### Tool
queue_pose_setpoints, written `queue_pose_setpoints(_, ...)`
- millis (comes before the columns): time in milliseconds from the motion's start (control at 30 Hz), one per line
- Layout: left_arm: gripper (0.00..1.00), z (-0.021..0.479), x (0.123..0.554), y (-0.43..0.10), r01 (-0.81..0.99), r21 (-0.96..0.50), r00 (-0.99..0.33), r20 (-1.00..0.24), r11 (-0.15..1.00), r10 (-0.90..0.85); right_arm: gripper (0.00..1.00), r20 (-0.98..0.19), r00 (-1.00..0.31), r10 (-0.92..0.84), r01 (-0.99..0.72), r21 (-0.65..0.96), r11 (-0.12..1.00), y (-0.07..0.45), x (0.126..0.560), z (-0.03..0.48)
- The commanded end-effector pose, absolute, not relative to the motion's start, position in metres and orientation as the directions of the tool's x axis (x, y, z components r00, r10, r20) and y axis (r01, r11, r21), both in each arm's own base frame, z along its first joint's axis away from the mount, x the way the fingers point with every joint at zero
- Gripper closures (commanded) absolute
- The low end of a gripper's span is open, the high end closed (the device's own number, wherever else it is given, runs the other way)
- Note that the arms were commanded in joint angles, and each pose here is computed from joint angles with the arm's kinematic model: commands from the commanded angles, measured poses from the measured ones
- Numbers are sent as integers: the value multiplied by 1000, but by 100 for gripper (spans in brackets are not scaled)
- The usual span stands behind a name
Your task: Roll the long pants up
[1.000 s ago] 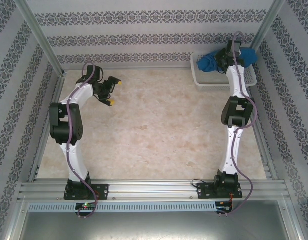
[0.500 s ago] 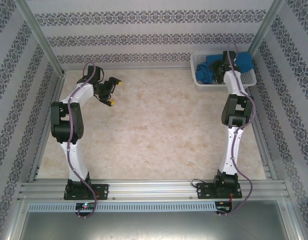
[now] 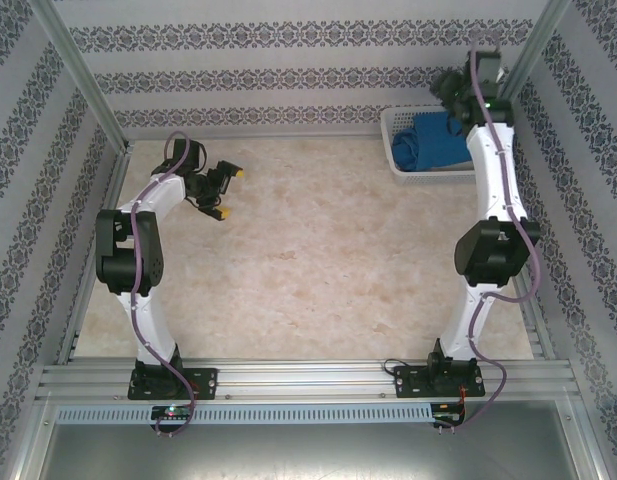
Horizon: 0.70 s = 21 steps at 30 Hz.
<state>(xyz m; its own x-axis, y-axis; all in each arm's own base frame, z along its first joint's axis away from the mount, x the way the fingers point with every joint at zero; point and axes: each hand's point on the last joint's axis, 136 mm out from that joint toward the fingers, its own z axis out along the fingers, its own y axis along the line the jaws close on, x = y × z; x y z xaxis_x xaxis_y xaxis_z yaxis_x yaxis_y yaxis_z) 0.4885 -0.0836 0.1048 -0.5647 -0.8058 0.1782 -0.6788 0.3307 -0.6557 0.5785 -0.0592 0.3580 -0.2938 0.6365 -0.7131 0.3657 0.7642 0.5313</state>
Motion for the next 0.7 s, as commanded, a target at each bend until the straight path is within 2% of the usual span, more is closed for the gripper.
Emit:
queue_pose_setpoints(0, 1, 125, 496, -81, -634, -708, -569, 153, 312, -808, 28, -687, -377, 622, 474, 434, 766, -93, 581, 315)
queue_pose_setpoints(33, 1, 125, 497, -81, -630, -711, -568, 149, 312, -809, 37, -688, -365, 628, 489, 432, 758, -102, 584, 314)
queue_pose_setpoints(100, 1, 126, 499, -80, -623, -716, -568, 138, 315, -811, 93, -690, -329, 644, 524, 435, 733, -121, 590, 309)
queue_pose_setpoints(133, 1, 126, 500, -79, -617, -718, -570, 128, 321, -811, 100, -696, -307, 649, 547, 429, 719, -130, 593, 304)
queue_pose_setpoints(200, 2, 126, 503, -77, -603, -723, -576, 103, 337, -811, 100, -711, -288, 642, 593, 394, 702, -145, 596, 290)
queue_pose_setpoints(367, 8, 131, 515, -67, -531, -724, -609, -35, 441, -792, 100, -692, -370, 620, 647, 287, 707, -159, 607, 225)
queue_pose_setpoints(533, 4, 146, 527, -57, -427, -693, -655, -207, 581, -727, 100, -657, -431, 618, 699, 191, 690, -170, 611, 160)
queue_pose_setpoints(667, 0, 155, 530, -45, -380, -644, -672, -301, 664, -677, 100, -594, -459, 661, 724, 181, 665, -174, 613, 111)
